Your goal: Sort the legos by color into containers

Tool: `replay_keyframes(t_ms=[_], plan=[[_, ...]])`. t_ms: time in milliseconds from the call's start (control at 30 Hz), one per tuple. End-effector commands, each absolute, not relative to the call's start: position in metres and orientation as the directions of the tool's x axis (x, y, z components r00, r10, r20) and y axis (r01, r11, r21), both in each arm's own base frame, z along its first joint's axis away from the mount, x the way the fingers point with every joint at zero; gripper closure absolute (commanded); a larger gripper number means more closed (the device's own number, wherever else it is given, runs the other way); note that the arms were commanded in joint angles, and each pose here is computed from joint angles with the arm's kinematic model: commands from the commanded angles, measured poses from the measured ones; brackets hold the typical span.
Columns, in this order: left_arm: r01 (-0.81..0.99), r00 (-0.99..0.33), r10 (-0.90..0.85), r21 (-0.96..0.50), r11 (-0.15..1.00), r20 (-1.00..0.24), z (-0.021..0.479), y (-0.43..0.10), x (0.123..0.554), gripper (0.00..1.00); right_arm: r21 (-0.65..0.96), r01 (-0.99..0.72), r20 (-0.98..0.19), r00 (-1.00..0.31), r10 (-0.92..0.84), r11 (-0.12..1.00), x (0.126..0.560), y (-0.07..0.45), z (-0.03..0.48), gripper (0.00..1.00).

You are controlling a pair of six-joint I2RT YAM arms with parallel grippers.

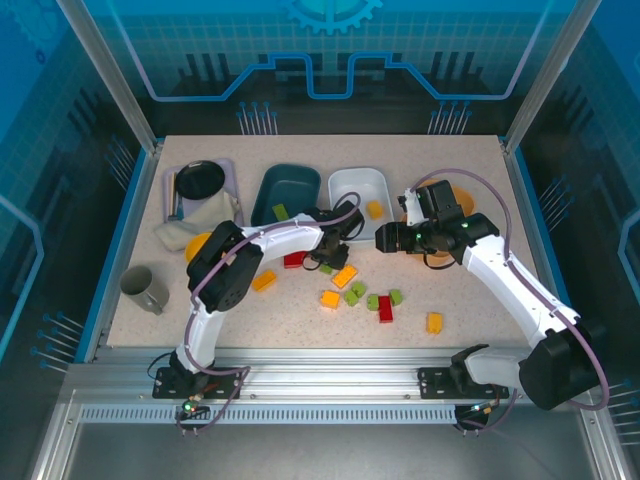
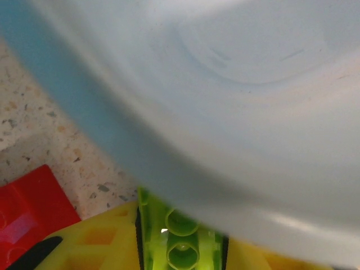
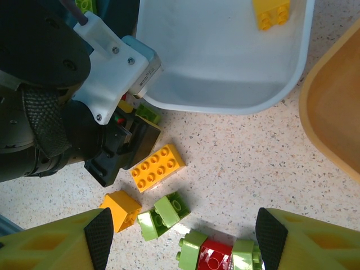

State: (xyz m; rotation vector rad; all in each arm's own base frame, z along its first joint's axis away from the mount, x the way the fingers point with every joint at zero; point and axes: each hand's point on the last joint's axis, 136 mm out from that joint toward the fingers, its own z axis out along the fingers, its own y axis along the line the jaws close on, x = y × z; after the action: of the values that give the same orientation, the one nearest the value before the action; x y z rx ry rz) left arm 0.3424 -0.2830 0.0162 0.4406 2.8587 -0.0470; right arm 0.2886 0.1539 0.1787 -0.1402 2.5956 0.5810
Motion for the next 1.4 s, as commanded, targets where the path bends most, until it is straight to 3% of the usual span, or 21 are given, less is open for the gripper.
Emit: replay_keyframes(t_ms=[0,400,533,733,900,1100,1267,1367], plan=[[0.264,-0.944,0.273,0.074,0.962,-0.187,0.021,-0.256,0.320,0.69,0.399,-0.188,-0.470,-0.882,0.024,0.897,0.288,0.153,0.183,0.30],[0.143,-0.936,0.136,0.003,0.990,-0.324,0.120,-0.238,0.320,0.70,0.405,-0.194,-0.487,-0.873,0.031,0.894,0.291,0.154,0.189,0.30],[0.042,-0.933,0.029,-0.026,0.999,-0.359,0.140,-0.211,0.349,0.70,0.422,-0.209,-0.488,-0.872,0.027,0.882,0.293,0.160,0.192,0.30],[-0.111,-0.925,-0.145,-0.116,0.987,-0.351,0.130,-0.178,0.417,0.69,0.422,-0.186,-0.460,-0.888,0.032,0.887,0.289,0.157,0.190,0.30],[-0.146,-0.935,-0.174,-0.113,0.983,-0.310,0.099,-0.169,0.458,0.69,0.367,0.047,-0.240,-0.960,0.143,0.929,0.263,0.118,0.159,0.31],[-0.132,-0.957,-0.156,-0.112,0.985,-0.243,0.066,-0.175,0.465,0.68,0.166,0.349,0.022,-0.936,0.350,0.922,0.206,0.056,0.115,0.33],[-0.125,-0.967,-0.149,-0.126,0.984,-0.208,0.052,-0.179,0.460,0.66,0.076,0.451,0.195,-0.881,0.431,0.889,0.169,0.049,0.084,0.29],[-0.112,-0.969,-0.140,-0.143,0.983,-0.203,0.052,-0.183,0.460,0.60,0.044,0.474,0.268,-0.854,0.447,0.880,0.156,0.050,0.061,0.28]])
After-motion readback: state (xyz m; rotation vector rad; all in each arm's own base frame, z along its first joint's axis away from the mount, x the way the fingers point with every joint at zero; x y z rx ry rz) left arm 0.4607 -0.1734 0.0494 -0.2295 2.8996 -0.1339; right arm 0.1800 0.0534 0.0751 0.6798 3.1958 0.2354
